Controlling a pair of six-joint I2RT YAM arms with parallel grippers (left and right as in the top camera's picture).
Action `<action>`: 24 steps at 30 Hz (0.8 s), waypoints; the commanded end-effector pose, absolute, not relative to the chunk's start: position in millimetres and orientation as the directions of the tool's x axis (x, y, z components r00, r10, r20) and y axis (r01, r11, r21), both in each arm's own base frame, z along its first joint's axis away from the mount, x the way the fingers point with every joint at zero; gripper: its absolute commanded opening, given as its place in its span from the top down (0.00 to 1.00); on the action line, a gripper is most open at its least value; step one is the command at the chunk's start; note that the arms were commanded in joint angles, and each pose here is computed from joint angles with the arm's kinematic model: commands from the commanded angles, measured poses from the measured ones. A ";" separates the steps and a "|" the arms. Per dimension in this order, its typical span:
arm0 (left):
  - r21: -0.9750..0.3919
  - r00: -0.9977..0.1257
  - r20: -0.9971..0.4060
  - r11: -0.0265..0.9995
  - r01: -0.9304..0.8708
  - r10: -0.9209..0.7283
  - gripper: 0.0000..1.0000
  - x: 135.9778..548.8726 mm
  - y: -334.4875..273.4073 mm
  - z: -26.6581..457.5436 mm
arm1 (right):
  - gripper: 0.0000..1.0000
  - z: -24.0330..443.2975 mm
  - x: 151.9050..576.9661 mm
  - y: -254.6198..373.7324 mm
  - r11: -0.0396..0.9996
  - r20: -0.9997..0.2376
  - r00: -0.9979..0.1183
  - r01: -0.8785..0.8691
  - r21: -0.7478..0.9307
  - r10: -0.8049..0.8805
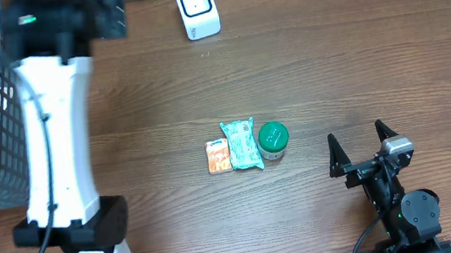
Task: Scan the item barcode
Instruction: 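Swing the left gripper back over the grey basket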
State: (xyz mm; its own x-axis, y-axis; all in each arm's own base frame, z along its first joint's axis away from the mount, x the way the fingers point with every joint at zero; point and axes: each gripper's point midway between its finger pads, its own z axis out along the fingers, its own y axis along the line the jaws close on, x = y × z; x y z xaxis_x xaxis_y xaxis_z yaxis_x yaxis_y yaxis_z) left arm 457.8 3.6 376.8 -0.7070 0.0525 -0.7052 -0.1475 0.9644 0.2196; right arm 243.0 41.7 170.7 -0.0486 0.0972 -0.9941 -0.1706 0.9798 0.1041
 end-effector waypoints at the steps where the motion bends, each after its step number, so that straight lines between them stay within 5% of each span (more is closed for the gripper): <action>1: 0.285 -0.662 -0.747 0.930 -0.232 0.064 0.12 452.4 60.9 407.2 | 0.00 169.6 243.4 39.2 0.981 -0.993 -0.042 -0.159 0.112 0.107; 15: 0.134 -0.628 -0.755 0.892 -0.431 -0.190 0.10 417.8 224.8 391.4 | 0.00 169.6 243.4 39.1 0.981 -0.993 -0.042 -0.159 0.112 0.107; 24: 0.082 -0.673 -0.656 0.853 -0.515 -0.343 0.09 411.6 296.9 322.9 | 0.00 169.6 243.4 39.1 0.981 -0.993 -0.042 -0.159 0.112 0.107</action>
State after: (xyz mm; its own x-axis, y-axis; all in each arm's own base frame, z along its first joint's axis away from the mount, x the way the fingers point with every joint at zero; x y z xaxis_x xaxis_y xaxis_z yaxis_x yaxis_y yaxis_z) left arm 397.2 287.4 364.7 -0.6170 -0.3171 -0.7203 -0.5523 0.8265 0.1091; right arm 243.0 41.7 170.7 -0.0485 0.0968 -0.9941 -0.1710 0.9798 0.1037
